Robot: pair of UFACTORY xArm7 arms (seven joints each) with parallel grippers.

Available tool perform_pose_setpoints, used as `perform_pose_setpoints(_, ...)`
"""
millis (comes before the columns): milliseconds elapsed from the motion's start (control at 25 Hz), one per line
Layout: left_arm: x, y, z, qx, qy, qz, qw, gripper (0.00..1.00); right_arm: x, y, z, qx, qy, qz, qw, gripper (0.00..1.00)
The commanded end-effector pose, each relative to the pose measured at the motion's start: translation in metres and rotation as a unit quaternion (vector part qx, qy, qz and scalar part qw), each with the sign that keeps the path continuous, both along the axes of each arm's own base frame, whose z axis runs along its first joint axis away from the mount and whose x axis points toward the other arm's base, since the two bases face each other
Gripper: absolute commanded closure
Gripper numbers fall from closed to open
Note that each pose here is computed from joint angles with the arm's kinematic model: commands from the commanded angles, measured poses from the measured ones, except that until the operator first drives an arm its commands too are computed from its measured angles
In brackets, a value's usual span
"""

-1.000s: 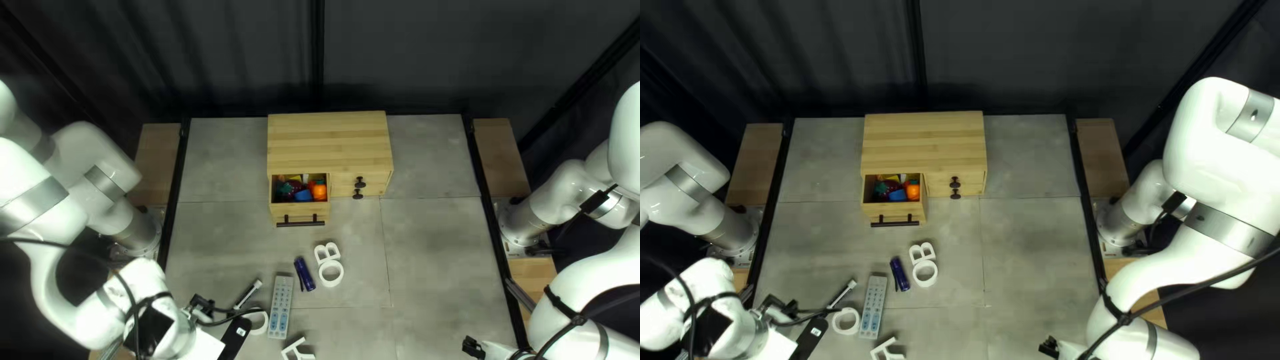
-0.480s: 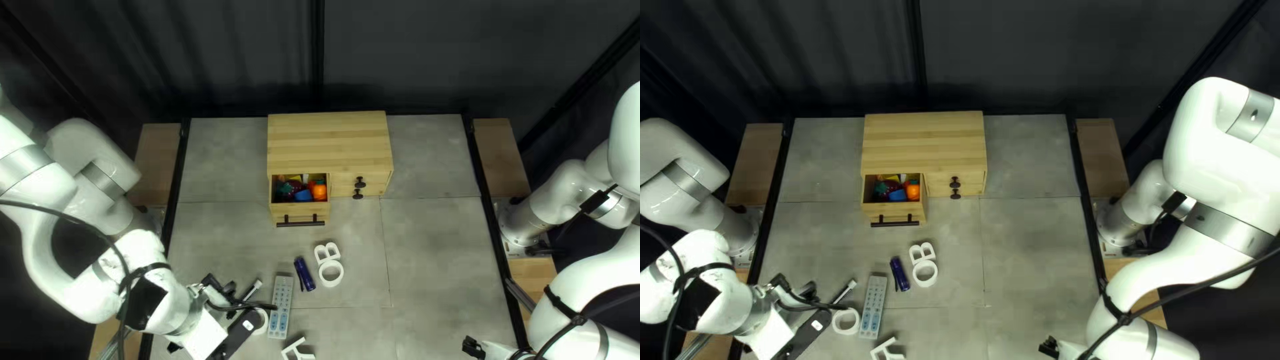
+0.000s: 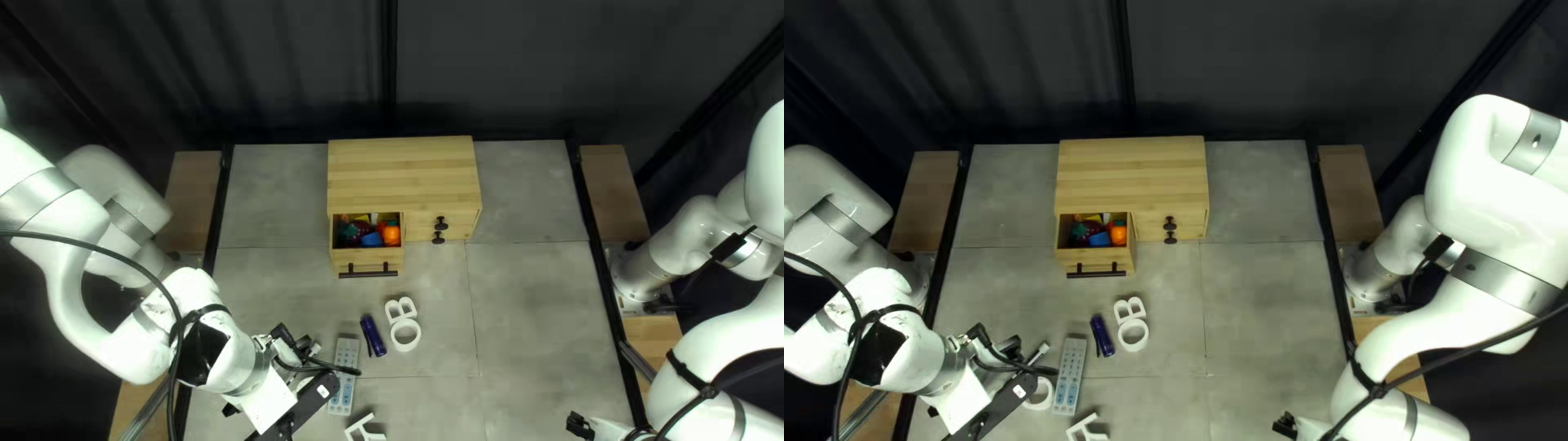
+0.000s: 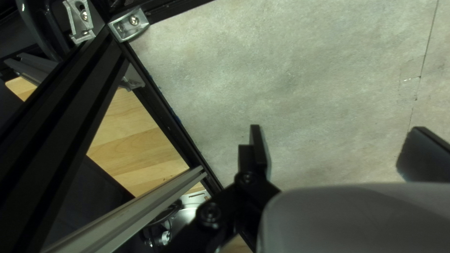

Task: Open drawers and place objects into drawer and close

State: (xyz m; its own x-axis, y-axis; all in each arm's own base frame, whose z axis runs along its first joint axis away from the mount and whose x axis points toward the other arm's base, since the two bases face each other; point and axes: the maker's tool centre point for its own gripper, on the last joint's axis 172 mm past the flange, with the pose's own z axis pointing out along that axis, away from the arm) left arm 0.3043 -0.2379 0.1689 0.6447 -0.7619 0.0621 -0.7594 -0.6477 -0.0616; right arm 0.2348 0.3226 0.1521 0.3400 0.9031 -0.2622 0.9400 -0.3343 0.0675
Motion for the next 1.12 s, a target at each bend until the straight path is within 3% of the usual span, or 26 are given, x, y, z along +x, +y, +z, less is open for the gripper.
perform_pose_setpoints(40,0.011,0.010,0.006,0.013,0.033,-0.039,0.9986,0.00,0.000,0.000,0.000,0.000,0.000,0.000,1.0000,0.00)
perform_pose_setpoints(240,0.034,0.028,0.030,0.076,0.093,-0.119,0.9856,0.00,0.000,0.000,0.000,0.000,0.000,0.000,1.0000,0.00)
perform_pose_setpoints(320,0.038,0.036,0.037,0.108,0.113,-0.153,0.9759,0.00,0.000,0.000,0.000,0.000,0.000,0.000,1.0000,0.00)
perform_pose_setpoints(440,0.037,0.041,0.041,0.136,0.121,-0.192,0.9644,0.00,0.000,0.000,0.000,0.000,0.000,0.000,1.0000,0.00)
perform_pose_setpoints(520,0.032,0.048,0.043,0.156,0.111,-0.225,0.9554,0.00,0.000,0.000,0.000,0.000,0.000,0.000,1.0000,0.00)
perform_pose_setpoints(640,0.020,0.058,0.045,0.160,0.083,-0.242,0.9536,0.00,0.000,0.000,0.000,0.000,0.000,0.000,1.0000,0.00)
perform_pose_setpoints(1120,0.020,0.058,0.045,0.160,0.083,-0.242,0.9536,0.00,0.000,0.000,0.000,0.000,0.000,0.000,1.0000,0.00)
